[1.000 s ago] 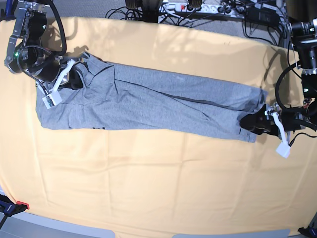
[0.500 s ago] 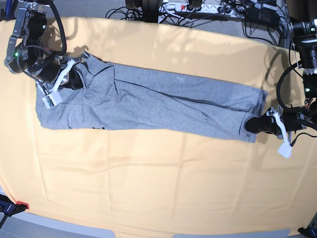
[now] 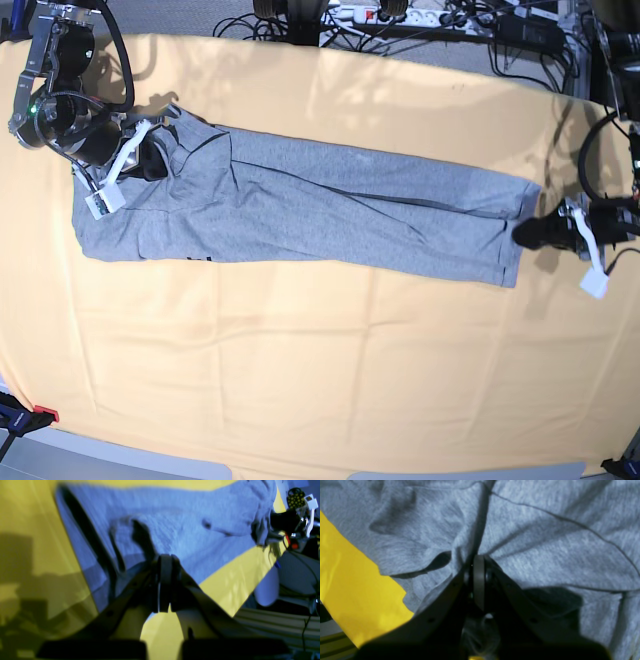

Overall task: Layout the t-shirt on the table in an organized manner, then fold the t-shirt properly
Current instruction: 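Grasp the strip's other end with the left gripper and tuck it inward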

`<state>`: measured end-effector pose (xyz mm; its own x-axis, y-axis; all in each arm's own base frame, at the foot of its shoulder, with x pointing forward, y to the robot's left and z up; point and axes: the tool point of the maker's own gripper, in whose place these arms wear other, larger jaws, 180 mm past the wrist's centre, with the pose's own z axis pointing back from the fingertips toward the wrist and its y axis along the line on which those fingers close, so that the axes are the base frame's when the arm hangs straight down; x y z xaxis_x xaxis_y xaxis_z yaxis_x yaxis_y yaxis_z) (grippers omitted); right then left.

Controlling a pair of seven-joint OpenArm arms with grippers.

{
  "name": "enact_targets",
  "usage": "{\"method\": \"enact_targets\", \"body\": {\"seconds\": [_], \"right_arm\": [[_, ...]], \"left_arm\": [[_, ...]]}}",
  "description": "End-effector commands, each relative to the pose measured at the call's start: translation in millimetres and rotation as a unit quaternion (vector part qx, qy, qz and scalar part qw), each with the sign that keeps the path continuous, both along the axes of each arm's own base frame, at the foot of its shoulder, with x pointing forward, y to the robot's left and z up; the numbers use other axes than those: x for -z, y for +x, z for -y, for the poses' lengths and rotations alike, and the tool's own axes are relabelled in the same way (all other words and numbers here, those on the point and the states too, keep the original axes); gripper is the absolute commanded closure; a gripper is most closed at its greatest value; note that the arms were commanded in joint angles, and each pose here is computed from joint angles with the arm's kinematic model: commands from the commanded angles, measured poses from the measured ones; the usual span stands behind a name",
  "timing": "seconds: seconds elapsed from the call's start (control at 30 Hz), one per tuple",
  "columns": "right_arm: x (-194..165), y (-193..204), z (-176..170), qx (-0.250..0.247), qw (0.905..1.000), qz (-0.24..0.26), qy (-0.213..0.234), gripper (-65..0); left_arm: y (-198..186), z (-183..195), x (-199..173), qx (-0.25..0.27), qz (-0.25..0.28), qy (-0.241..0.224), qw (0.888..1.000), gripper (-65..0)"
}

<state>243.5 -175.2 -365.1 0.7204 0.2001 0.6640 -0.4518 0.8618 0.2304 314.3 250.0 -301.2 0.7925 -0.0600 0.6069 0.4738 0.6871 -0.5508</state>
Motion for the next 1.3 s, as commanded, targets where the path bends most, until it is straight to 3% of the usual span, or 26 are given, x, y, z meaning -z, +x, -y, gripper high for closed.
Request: {"method": "enact_targets", "body": {"seconds": [0.0, 0.8, 1.07, 1.27], "right_arm": [[-11.3, 7.1, 1.2, -0.004, 0.9998, 0.022, 0.002, 0.0], [-15.1, 13.4, 2.4, -0.004, 0.9995, 0.030, -0.002, 0.0], [-16.8, 15.8, 2.5, -0.004, 0.9995, 0.032, -0.003, 0.0], [-16.8, 15.8, 2.4, -0.004, 0.9995, 0.032, -0.003, 0.0]], "left_arm": [[7.3, -6.8, -17.2, -0.004, 0.025, 0.001, 1.000, 0.0], [-6.0, -35.7, -17.9, -0.011, 0.007, 0.043, 0.999, 0.0], [-33.1, -38.7, 7.4, -0.010, -0.038, 0.048, 0.998, 0.0], [-35.5, -59.4, 3.0, -0.013, -0.044, 0.089, 0.995, 0.0]]}}
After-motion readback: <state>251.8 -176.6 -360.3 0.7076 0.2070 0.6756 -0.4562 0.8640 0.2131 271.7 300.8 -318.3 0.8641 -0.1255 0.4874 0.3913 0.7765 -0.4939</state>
